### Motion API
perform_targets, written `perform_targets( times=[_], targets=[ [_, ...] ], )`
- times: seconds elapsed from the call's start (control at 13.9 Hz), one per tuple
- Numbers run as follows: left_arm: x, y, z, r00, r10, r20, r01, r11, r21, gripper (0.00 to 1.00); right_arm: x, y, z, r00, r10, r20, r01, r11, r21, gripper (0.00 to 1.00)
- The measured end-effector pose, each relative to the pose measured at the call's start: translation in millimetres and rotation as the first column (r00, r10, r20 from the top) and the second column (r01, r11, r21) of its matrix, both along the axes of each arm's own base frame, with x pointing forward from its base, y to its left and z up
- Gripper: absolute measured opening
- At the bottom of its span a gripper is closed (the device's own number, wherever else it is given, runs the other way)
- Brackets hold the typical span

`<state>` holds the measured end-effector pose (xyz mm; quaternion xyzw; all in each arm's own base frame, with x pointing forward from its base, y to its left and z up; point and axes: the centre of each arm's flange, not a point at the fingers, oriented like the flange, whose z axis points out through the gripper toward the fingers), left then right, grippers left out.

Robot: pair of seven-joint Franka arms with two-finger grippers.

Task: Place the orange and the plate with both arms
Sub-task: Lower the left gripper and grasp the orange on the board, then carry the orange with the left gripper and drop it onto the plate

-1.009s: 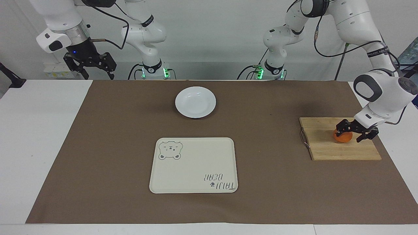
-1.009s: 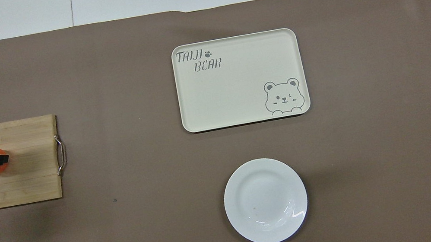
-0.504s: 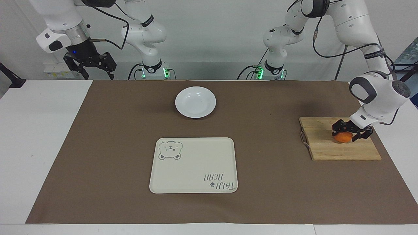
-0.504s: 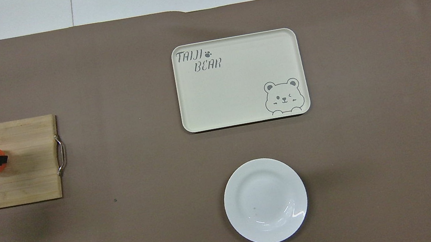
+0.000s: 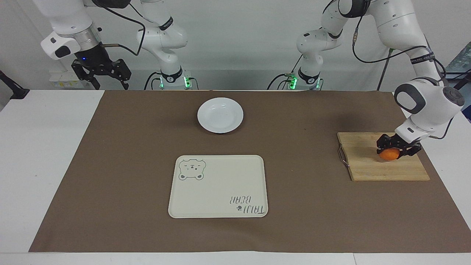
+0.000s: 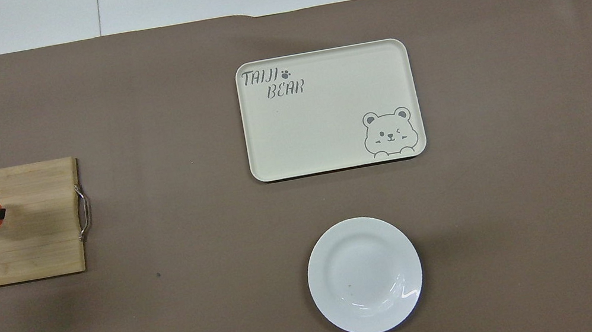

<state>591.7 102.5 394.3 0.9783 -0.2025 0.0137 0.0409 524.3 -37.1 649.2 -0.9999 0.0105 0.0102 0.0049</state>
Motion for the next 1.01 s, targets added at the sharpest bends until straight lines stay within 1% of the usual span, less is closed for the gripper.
perform_targets(
  times=[0.14, 0.36, 0.65, 0.72, 0.86, 1.01],
  targets=[
    [-1, -55, 13, 1.0, -0.008, -0.027, 0.007, 1.0, -0.007, 0.79, 0.0, 0, 0, 1.0, 0.0, 0.0, 0.0, 1.0, 0.0, 1.0],
    [-4, -152, 14, 0.995, 0.076, -0.062, -0.076, 0.997, -0.001, 0.79, 0.0, 0, 0, 1.0, 0.0, 0.0, 0.0, 1.0, 0.0, 1.0],
    [-26, -271, 13, 0.977, 0.198, -0.083, -0.197, 0.98, 0.017, 0.79, 0.0, 0, 0, 1.0, 0.0, -0.001, 0.0, 1.0, 0.0, 1.0],
    [-33, -296, 14, 0.972, 0.224, -0.078, -0.223, 0.975, 0.016, 0.79, 0.0, 0, 0, 1.0, 0.0, -0.001, 0.0, 1.0, 0.0, 1.0],
    [-50, -353, 18, 0.959, 0.279, -0.049, -0.28, 0.96, -0.002, 0.79, 0.0, 0, 0, 1.0, 0.0, -0.001, 0.0, 1.0, 0.0, 1.0],
    [-77, -416, 19, 0.949, 0.315, -0.028, -0.316, 0.948, -0.03, 0.79, 0.0, 0, 0, 1.0, 0.0, -0.001, 0.0, 1.0, 0.0, 1.0]
  ],
)
